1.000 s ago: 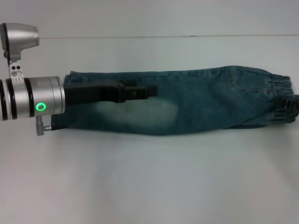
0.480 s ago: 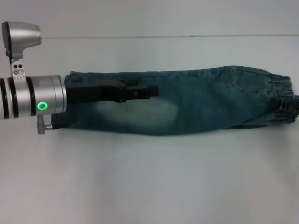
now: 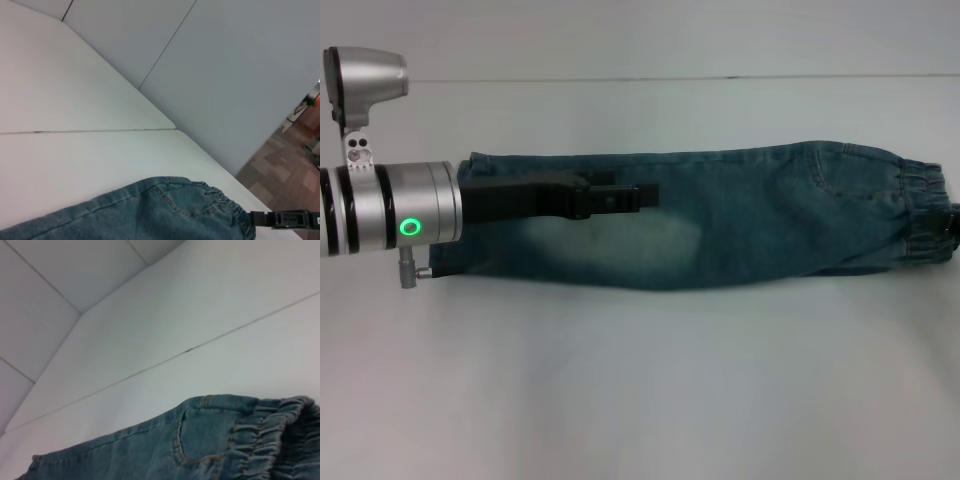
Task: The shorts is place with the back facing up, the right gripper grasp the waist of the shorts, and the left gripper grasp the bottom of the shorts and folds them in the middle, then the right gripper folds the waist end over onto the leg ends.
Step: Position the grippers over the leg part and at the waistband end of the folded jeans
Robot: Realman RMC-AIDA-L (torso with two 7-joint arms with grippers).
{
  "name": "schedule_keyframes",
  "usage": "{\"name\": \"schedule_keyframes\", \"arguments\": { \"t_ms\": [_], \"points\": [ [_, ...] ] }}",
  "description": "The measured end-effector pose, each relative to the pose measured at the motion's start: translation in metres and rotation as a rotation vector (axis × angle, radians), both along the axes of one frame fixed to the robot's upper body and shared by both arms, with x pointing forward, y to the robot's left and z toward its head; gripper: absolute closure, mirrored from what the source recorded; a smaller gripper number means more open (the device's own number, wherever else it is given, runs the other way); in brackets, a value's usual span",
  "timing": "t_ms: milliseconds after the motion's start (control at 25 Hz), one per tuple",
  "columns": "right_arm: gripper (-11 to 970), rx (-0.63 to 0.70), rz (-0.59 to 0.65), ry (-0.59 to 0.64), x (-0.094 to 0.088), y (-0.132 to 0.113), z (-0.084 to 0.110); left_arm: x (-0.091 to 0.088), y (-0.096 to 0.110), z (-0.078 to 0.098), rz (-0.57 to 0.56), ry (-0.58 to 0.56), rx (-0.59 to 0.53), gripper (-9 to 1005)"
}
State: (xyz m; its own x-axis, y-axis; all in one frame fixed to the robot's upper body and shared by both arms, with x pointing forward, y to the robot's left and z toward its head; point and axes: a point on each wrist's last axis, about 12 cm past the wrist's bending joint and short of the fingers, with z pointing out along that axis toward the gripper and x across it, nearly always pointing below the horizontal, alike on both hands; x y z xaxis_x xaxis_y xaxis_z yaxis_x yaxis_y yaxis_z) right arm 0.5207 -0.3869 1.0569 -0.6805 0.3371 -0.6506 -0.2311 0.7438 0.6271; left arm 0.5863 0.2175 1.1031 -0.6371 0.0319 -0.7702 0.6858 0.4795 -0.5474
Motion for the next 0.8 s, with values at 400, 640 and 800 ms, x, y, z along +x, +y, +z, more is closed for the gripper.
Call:
{"name": "schedule_keyframes", "arguments": {
  "t_ms": [400, 640, 800],
  "points": [
    [643, 0.009, -0.007, -0.002, 0.0001, 0.0003, -0.0001, 0.0013, -0.0016, -0.0013, 0.001, -0.003, 0.017, 48],
    [690, 0.015, -0.019, 0.011, 0.0017, 0.0005, -0.0006, 0.002, -0.0036, -0.0014, -0.004, -0.004, 0.025, 48],
    [722, 0.016, -0.031, 0.027, 0.0023, 0.0, -0.0019, 0.0023, -0.0039, -0.0011, -0.004, -0.004, 0.025, 48]
  ]
}}
